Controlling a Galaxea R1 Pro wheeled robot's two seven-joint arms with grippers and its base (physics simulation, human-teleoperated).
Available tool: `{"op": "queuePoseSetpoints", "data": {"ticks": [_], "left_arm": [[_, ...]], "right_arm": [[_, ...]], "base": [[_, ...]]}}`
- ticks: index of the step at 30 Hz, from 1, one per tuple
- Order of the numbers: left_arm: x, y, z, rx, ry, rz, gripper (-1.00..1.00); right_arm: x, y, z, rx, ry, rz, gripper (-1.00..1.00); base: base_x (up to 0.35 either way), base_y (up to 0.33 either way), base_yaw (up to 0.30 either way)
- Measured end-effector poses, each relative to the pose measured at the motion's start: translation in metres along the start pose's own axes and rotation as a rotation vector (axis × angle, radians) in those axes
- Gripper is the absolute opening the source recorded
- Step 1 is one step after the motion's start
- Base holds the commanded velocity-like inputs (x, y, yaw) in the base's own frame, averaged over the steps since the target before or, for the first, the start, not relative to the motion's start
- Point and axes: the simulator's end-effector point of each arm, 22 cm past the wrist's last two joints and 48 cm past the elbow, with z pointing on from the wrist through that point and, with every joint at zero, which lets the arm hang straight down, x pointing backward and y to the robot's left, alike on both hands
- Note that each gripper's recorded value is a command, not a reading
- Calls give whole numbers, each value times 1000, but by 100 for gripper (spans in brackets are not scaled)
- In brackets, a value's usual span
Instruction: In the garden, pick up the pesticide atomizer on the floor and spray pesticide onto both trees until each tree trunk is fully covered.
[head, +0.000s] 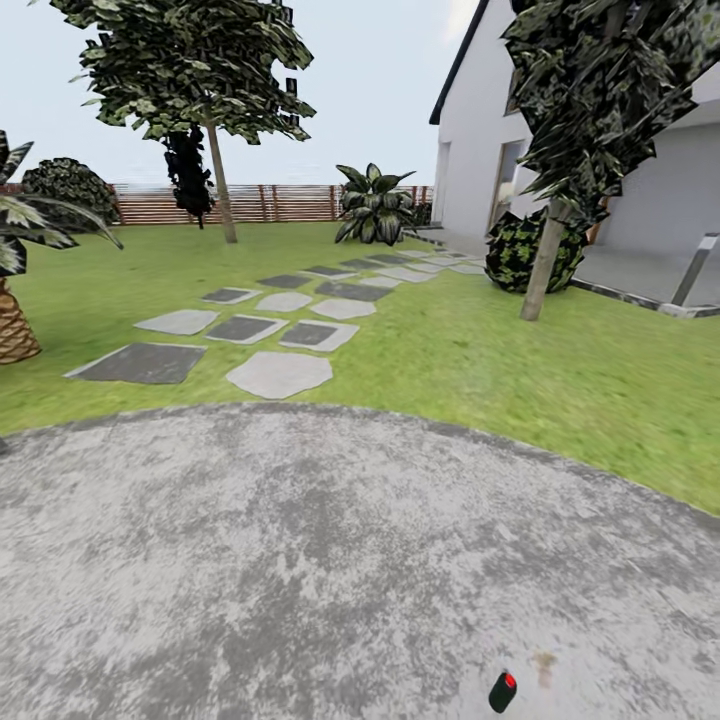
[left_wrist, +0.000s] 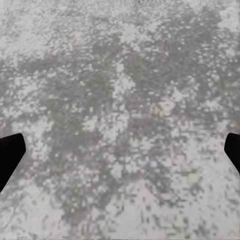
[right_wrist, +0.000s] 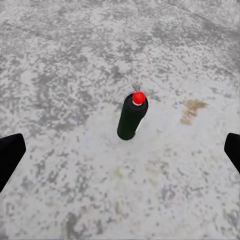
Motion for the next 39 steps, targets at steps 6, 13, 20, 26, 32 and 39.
{"op": "queuePoseSetpoints", "data": {"ticks": [6,13,20,26,32,39], "left_arm": [[0,0,0,0,0,0,100],[0,-1,0,2,-2,1,100],[-2,-1,0,3,-6,0,100],[-4,-1,0,3,-9,0,100],[-4,-1,0,3,-12,-1,100],[-4,-1,0,2,-10,-2,100]], "right_arm": [[0,0,0,0,0,0,100],[0,0,0,0,0,0,100],[-2,0,0,0,-4,0,100],[-3,0,0,1,-7,0,100],[-4,0,0,1,-9,0,100],[-4,0,0,1,-9,1,100]], "base": [[313,157,-1],[146,50,-63],[6,2,-231],[0,0,-239],[126,38,-77],[294,121,-3]]}}
